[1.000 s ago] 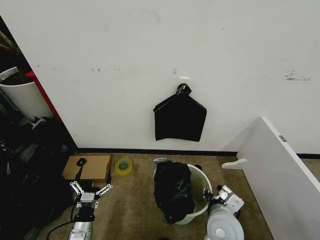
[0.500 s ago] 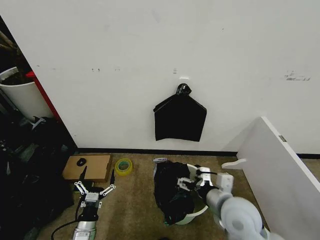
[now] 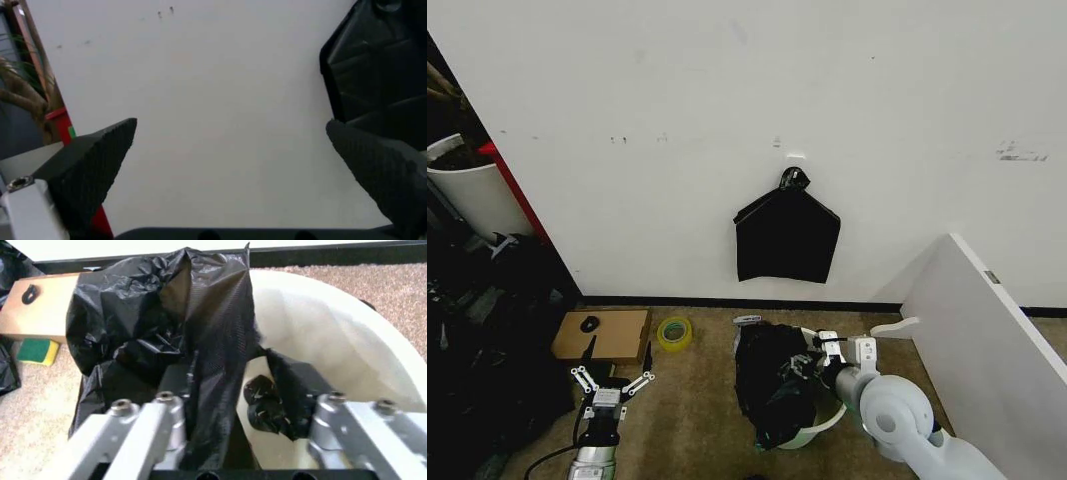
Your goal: Place the garbage bag over the trash bin.
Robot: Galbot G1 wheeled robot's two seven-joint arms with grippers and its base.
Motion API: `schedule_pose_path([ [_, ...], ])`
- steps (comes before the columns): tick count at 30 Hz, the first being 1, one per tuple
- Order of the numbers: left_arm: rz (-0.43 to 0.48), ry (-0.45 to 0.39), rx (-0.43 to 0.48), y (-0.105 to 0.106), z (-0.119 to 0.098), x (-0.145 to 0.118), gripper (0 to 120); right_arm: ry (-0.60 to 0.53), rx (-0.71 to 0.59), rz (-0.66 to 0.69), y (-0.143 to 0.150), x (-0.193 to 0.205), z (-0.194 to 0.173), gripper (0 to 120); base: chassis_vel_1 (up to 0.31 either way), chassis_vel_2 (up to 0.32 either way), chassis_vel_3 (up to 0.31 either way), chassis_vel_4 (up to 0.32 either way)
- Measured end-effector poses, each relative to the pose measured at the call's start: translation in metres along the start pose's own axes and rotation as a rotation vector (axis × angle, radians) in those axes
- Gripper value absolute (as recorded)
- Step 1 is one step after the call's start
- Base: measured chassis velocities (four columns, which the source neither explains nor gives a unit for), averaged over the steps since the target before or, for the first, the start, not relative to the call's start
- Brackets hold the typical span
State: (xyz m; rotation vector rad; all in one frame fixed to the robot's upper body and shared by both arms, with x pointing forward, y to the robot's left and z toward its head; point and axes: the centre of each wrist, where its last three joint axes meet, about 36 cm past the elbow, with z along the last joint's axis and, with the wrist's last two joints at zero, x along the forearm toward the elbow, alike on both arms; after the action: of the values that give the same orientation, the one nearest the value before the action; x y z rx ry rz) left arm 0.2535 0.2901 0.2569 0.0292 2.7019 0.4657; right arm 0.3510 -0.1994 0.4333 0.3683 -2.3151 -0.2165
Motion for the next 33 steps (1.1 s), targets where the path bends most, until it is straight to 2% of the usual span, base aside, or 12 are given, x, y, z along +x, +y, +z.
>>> schedule_pose_path([
  [1, 0.003, 0.001, 0.004, -0.004, -0.001, 0.000, 100, -0.002, 0.003, -0.005, -0.002, 0.000, 0.001, 29, 0.000, 0.000, 0.000, 0.000],
  [3, 0.007, 0.000, 0.007, -0.006, -0.002, 0.001, 100, -0.005, 0.007, -0.007, -0.002, 0.000, 0.001, 25, 0.000, 0.000, 0.000, 0.000],
  [7, 0.031, -0.002, 0.045, -0.007, -0.010, 0.004, 100, -0.014, 0.021, -0.004, -0.003, 0.000, 0.002, 10, 0.000, 0.000, 0.000, 0.000],
  [9, 0.035, 0.010, 0.127, -0.003, -0.018, 0.005, 100, -0.032, 0.032, 0.010, -0.004, 0.001, 0.003, 1, 0.000, 0.000, 0.000, 0.000],
  [11, 0.042, 0.046, 0.238, 0.000, -0.024, 0.007, 100, -0.055, 0.042, 0.028, -0.007, 0.000, 0.004, 0, 0.000, 0.000, 0.000, 0.000],
  [13, 0.047, 0.063, 0.270, 0.001, -0.026, 0.008, 100, -0.062, 0.045, 0.034, -0.008, -0.001, 0.004, 0, 0.000, 0.000, 0.000, 0.000],
  [17, 0.083, 0.180, 0.468, -0.004, -0.039, 0.004, 100, -0.086, 0.072, 0.061, -0.013, -0.001, 0.010, 0, 0.000, 0.000, 0.000, 0.000],
  [19, 0.115, 0.245, 0.579, -0.020, -0.048, 0.000, 100, -0.107, 0.086, 0.079, -0.015, -0.001, 0.015, 0, 0.000, 0.000, 0.000, 0.000],
  [20, 0.115, 0.245, 0.579, -0.020, -0.048, 0.000, 100, -0.107, 0.086, 0.079, -0.015, -0.001, 0.015, 0, 0.000, 0.000, 0.000, 0.000],
  [26, 0.208, 0.404, 0.878, -0.058, -0.074, -0.019, 100, -0.129, 0.103, 0.098, -0.016, 0.001, 0.025, 0, 0.000, 0.000, 0.000, 0.000],
  [29, 0.229, 0.452, 0.934, -0.066, -0.078, -0.022, 100, -0.135, 0.108, 0.100, -0.016, 0.001, 0.026, 0, 0.000, 0.000, 0.000, 0.000],
  [33, 0.236, 0.598, 1.066, -0.087, -0.088, -0.030, 100, -0.136, 0.120, 0.091, -0.014, 0.002, 0.028, 0, 0.000, 0.000, 0.000, 0.000],
])
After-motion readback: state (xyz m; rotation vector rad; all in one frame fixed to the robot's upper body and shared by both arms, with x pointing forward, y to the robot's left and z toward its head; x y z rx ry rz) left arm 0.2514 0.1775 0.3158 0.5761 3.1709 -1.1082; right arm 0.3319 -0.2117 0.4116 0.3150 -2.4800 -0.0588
